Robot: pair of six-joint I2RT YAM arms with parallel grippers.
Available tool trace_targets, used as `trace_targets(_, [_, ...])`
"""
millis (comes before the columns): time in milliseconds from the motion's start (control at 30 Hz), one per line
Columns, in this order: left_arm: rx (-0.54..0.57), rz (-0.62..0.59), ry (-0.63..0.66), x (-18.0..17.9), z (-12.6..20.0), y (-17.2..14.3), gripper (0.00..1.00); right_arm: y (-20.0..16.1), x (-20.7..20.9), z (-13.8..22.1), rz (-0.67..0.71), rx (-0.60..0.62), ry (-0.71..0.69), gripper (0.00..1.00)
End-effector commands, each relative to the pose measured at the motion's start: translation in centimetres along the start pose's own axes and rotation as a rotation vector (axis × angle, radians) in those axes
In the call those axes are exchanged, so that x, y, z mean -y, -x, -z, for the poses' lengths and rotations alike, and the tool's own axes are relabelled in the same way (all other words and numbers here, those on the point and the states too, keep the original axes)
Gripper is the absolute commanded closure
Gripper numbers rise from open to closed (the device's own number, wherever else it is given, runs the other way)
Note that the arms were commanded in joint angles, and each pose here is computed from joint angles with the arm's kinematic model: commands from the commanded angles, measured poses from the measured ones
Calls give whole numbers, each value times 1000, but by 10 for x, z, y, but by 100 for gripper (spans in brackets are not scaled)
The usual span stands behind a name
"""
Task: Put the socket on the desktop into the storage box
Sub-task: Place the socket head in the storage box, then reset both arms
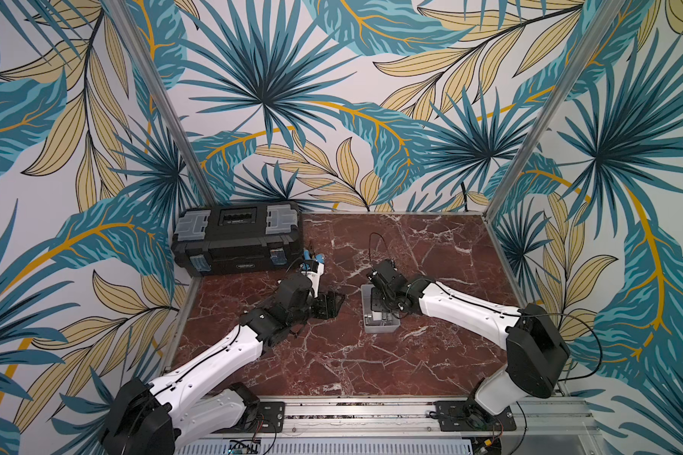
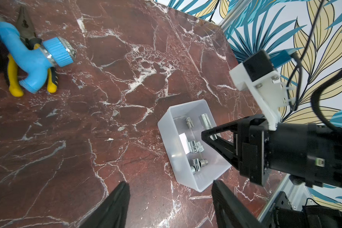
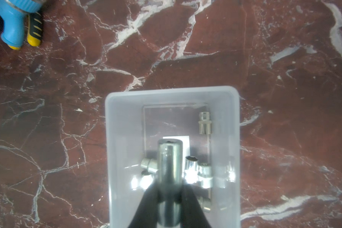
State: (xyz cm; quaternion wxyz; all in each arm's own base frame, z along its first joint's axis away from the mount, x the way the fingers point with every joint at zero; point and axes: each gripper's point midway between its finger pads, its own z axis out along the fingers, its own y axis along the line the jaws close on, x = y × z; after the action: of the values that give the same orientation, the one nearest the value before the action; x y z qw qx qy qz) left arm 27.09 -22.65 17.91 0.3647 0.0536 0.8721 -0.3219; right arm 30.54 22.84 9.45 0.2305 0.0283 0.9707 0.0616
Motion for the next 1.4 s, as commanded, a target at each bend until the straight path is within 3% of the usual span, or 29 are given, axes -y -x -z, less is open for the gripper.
trace_targets(0, [1, -8, -5, 1, -2, -1, 30, 3, -3, -2, 11, 11, 7, 97])
trace_targets(167, [1, -10, 7, -1, 0, -1, 30, 10, -2, 10, 12, 47, 19, 62])
trace_targets(233, [11, -8, 7, 0, 1, 2, 30, 15, -2, 19, 19, 71, 32, 43])
trace_targets(367, [32, -16, 12, 5, 6, 14, 30, 27, 2, 47, 14, 139, 54, 30])
trace_targets(533, [148, -51, 62, 12, 27, 53, 26, 51, 32, 110, -26, 356, 47, 22])
trace_targets(633, [302, -80, 146, 10, 53, 91, 22, 59, 69, 148, -81, 519, -3, 19])
trace_targets(767, [575, -148, 353, -7, 101, 144, 15, 60, 110, 177, -44, 689, -109, 1])
trace_targets(833, [729, -160, 523, -28, 122, 164, 0, 54, 137, 177, -50, 739, -238, 0])
trace_targets(900, [866, -103, 747, -65, 136, 172, 0, 51, 161, 175, -22, 819, -394, 1])
trace_targets(967, [912, -127, 862, -96, 131, 175, 0, 52, 182, 175, -25, 889, -543, 0])
trace_targets(1167, [719, -210, 1135, -199, 98, 158, 0, 40, 280, 140, -288, 902, -787, 0])
trace_targets(1233, [660, -214, 1139, -226, 87, 140, 0, 32, 304, 120, -318, 888, -822, 0])
trace_targets(1300, [696, -219, 1173, -241, 96, 132, 0, 30, 322, 105, -332, 900, -836, 1])
trace_targets(1367, [677, -236, 1105, -242, 95, 133, 0, 40, 319, 94, -337, 922, -732, 0])
